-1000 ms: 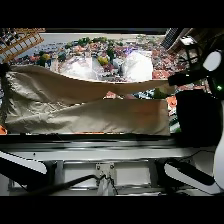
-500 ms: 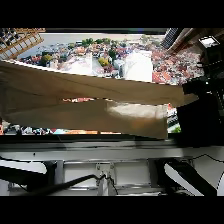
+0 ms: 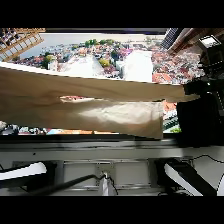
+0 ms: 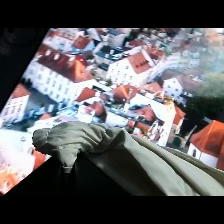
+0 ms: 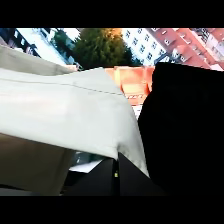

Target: Fold the clothes and pants, and hang the long-sleeved shirts on hangers.

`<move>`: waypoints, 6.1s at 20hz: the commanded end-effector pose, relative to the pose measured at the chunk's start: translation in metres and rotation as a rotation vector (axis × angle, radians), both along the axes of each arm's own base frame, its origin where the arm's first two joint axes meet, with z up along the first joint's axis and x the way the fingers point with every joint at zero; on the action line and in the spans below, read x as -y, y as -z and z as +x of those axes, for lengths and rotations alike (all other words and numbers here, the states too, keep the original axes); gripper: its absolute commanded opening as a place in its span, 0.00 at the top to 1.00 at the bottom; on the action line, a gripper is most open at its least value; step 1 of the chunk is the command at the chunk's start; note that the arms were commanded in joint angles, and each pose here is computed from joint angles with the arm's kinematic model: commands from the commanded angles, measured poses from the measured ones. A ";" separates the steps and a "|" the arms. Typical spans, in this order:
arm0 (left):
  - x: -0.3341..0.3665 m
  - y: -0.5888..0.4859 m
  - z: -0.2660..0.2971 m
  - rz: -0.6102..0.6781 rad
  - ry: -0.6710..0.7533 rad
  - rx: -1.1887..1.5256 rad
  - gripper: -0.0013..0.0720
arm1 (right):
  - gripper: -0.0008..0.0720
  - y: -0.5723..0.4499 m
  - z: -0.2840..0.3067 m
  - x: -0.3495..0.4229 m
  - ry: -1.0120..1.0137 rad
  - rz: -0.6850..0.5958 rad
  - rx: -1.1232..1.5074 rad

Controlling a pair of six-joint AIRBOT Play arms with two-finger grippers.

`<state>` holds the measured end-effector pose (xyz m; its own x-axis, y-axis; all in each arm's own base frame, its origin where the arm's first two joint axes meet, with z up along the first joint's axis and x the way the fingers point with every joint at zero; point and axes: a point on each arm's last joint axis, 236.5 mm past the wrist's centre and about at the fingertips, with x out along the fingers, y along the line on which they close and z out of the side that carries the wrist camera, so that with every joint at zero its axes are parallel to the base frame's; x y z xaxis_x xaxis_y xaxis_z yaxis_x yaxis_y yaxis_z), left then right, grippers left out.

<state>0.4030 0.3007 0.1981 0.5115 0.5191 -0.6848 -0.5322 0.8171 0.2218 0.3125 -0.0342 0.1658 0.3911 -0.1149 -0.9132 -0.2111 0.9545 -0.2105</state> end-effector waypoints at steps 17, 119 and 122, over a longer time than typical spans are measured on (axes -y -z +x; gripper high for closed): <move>-0.046 0.050 0.015 -0.013 -0.083 -0.013 0.97 | 0.97 0.088 0.074 -0.004 -0.066 0.006 -0.122; 0.162 0.072 -0.006 -0.332 0.028 0.184 0.64 | 0.74 0.277 -0.123 -0.075 0.885 0.639 -0.285; 0.159 0.073 -0.007 -0.317 0.026 0.177 0.64 | 0.96 0.268 -0.113 -0.073 0.843 0.635 -0.252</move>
<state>0.3972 0.1392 0.1260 0.6526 0.2693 -0.7082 -0.5154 0.8429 -0.1544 0.1872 0.0372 -0.1104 0.1594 0.2564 -0.9533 0.6217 0.7240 0.2987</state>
